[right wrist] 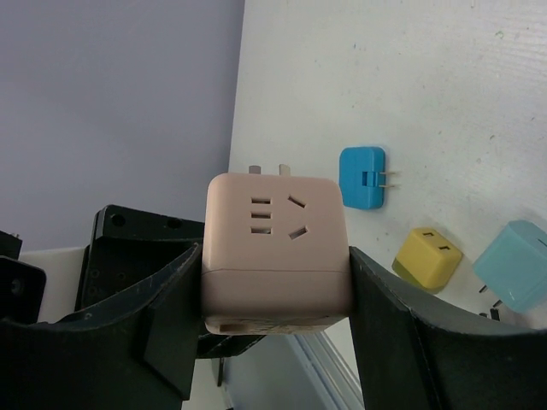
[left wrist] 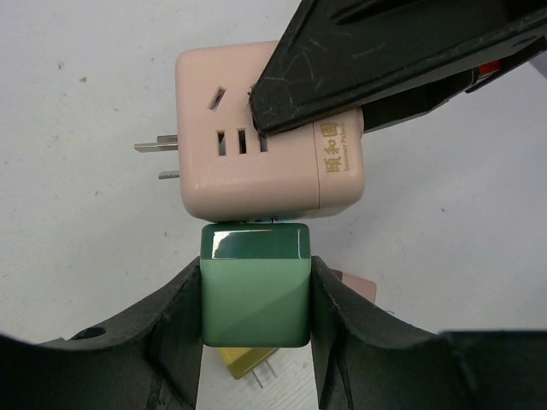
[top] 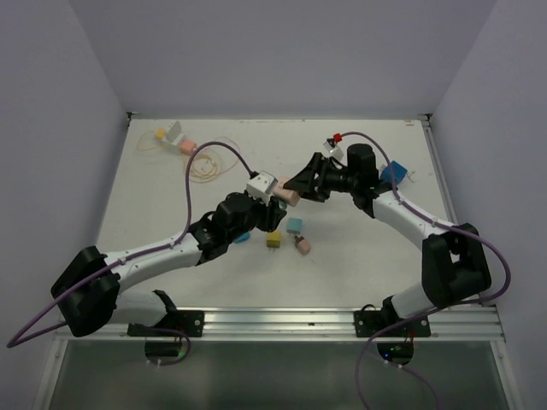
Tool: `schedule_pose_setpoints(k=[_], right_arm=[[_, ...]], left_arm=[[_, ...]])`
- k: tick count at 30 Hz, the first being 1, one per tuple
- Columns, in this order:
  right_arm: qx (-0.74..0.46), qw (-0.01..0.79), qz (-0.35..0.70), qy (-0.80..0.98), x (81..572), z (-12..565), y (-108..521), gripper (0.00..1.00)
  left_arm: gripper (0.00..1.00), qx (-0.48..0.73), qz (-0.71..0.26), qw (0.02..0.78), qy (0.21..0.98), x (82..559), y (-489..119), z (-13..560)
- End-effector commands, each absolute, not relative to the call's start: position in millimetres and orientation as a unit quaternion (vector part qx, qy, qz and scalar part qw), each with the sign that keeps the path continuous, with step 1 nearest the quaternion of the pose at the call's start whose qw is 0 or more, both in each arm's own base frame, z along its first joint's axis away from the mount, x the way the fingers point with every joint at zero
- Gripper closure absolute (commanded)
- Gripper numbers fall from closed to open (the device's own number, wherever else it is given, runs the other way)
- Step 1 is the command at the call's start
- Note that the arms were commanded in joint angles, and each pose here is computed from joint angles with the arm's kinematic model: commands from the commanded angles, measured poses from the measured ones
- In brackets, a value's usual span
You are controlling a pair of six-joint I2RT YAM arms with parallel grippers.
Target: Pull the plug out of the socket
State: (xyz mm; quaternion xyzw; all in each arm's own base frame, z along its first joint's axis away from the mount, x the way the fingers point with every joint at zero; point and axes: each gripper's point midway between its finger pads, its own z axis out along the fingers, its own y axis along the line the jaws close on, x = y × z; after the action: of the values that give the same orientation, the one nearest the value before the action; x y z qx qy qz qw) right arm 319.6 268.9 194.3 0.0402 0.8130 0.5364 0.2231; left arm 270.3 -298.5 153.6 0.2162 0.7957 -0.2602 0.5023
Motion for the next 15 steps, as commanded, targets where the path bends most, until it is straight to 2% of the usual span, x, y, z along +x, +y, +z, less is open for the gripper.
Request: schedule_pose_setpoints(k=[1,15], right_arm=[[0.071,0.402,0.521,0.75,402.0,272.9,221.5,1.0],[0.108,0.474,0.467,0.739,454.4,295.3,159.7,1.0]], left_arm=[[1.0,0.248,-0.234,0.413,0.844,230.8,-281.4,102.6],[1.0,0.205,-0.23,0.372,0.875,205.4,-256.3,90.6]])
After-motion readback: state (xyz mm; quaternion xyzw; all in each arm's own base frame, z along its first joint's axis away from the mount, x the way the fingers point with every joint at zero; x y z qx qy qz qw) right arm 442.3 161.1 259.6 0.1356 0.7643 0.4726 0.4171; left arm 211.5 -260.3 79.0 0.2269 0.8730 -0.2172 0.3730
